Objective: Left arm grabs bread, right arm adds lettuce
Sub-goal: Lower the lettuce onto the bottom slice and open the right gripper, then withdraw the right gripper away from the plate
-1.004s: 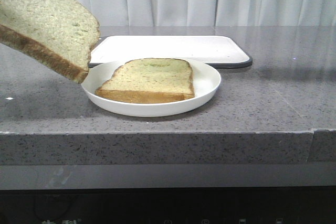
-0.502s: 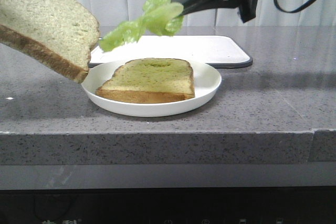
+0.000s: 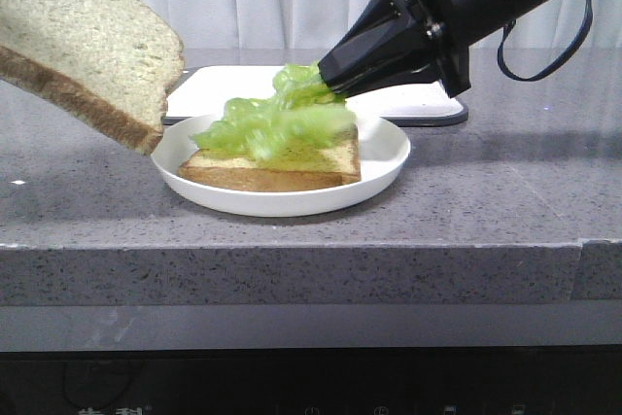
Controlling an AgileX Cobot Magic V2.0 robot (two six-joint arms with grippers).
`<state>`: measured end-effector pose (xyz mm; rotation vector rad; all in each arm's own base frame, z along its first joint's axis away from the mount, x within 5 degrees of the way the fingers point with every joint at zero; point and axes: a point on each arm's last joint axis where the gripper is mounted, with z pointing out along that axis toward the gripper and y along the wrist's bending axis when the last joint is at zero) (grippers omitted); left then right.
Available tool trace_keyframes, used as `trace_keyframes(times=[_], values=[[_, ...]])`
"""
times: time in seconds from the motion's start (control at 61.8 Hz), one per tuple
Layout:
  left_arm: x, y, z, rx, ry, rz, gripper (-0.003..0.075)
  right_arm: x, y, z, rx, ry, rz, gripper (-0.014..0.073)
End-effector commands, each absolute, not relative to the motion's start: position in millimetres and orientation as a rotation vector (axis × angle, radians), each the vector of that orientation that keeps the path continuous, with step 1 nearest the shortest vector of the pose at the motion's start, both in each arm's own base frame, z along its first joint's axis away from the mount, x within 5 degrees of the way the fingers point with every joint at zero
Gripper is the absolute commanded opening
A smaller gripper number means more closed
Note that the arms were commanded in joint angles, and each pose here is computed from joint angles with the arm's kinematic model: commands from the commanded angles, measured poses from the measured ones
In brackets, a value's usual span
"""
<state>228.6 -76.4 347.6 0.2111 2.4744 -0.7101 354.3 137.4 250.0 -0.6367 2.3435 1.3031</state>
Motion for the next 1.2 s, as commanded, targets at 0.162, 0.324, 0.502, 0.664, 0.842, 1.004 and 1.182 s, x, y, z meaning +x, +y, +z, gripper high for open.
trace_keyframes(times=[0.162, 0.324, 0.502, 0.664, 0.842, 1.004, 1.182], values=[[228, -77, 365, 0.181, 2.379, -0.748, -0.0020, 348, 118, 287, -0.631, 2.266, 1.250, 0.0410], [228, -77, 365, 0.181, 2.379, -0.748, -0.0020, 337, 93, 315, -0.589, 2.262, 1.124, 0.0410], [228, -77, 365, 0.181, 2.379, -0.748, -0.0020, 305, 75, 355, -0.550, 2.295, 0.943, 0.0393], [228, -77, 365, 0.181, 2.379, -0.748, -0.0020, 262, 61, 390, -0.489, 2.332, 0.697, 0.0393], [228, -77, 365, 0.181, 2.379, -0.748, -0.0020, 213, 46, 409, -0.366, 2.302, 0.489, 0.0393], [228, -77, 365, 0.180, 2.378, -0.748, -0.0020, 171, 41, 405, -0.328, 2.210, 0.434, 0.0393], [231, -76, 367, 0.159, 2.340, -0.733, -0.0020, 141, 40, 392, -0.323, 2.184, 0.426, 0.0393]])
